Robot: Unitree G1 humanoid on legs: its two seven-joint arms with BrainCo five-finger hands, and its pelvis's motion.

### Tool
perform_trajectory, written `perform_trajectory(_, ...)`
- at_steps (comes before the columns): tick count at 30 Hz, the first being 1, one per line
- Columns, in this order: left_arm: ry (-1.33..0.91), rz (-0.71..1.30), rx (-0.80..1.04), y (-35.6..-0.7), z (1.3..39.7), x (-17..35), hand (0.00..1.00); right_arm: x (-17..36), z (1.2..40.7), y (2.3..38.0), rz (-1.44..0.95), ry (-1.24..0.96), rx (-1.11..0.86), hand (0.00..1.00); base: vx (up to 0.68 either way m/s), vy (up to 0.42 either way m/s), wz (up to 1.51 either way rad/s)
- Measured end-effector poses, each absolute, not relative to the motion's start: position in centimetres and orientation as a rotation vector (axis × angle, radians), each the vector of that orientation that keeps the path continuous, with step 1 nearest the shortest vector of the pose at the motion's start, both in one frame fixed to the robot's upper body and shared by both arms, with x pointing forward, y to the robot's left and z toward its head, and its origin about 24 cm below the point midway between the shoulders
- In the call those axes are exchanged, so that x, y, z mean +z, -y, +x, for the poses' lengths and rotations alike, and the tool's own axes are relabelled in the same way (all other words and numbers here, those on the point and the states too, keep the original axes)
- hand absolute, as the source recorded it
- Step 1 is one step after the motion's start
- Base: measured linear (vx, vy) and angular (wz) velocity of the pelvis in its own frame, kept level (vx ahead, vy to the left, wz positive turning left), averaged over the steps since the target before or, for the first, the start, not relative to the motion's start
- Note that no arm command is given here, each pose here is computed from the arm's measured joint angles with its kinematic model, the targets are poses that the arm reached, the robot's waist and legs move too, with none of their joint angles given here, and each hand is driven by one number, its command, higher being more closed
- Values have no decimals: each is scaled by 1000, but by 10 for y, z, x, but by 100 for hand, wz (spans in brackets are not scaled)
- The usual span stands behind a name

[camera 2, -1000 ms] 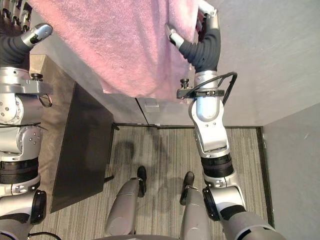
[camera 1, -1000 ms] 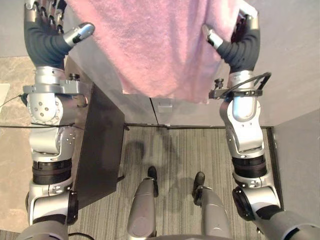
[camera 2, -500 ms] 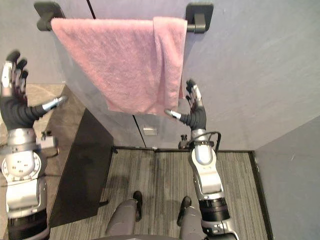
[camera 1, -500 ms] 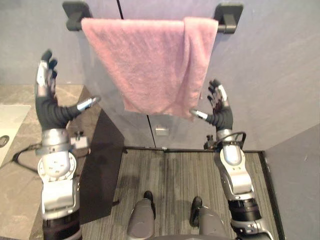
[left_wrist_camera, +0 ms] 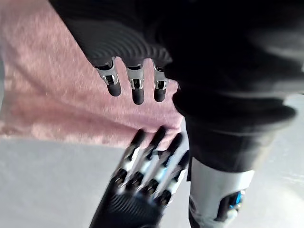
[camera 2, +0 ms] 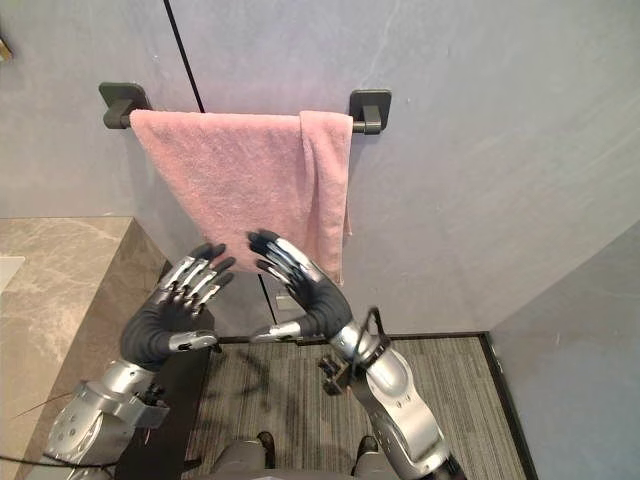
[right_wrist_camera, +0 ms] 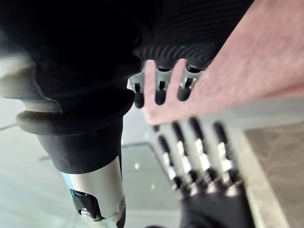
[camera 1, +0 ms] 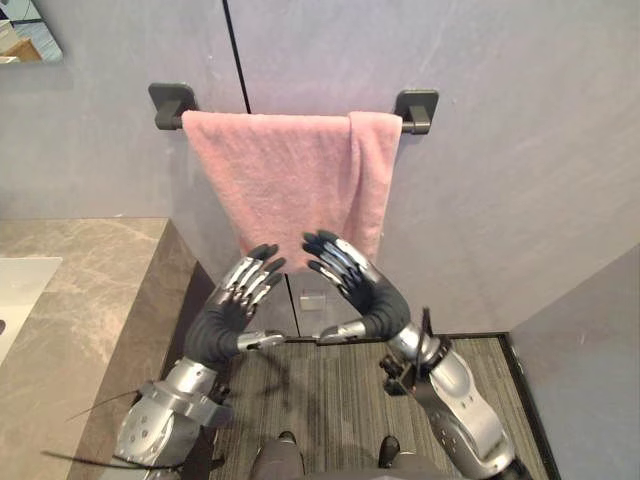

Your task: Organize washtable

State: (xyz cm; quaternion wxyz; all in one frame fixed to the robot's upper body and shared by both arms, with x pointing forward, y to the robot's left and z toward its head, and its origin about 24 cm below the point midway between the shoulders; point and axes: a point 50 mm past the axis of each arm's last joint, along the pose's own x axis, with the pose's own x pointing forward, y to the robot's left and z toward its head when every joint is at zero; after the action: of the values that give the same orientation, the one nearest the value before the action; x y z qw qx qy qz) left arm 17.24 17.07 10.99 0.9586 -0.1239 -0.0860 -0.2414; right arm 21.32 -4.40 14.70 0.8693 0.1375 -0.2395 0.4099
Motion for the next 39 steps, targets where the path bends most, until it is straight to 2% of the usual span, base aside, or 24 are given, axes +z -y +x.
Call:
perform_trajectory(6, 227, -181, -567, -172, 218, 127, 0, 197, 240, 21, 243, 694, 876, 0, -62, 17, -6)
perform_trajectory(11, 434, -64, -598, -166, 252, 179, 0, 236, 246, 13, 180, 851, 829, 0, -120, 22, -10)
perform_trajectory(18, 687, 28, -689, -134, 263, 238, 0, 291, 240, 30, 160, 1101, 656, 0, -50, -1, 0)
perform_trajectory(25, 815, 72, -629, -127, 275, 268, 0, 308, 226, 32, 173, 1202, 655, 0, -13, -24, -1)
perform_trajectory(39, 880, 233, -456, -151, 293, 297, 0, 340, 239, 58, 69, 1288, 570, 0, 0, 0, 0)
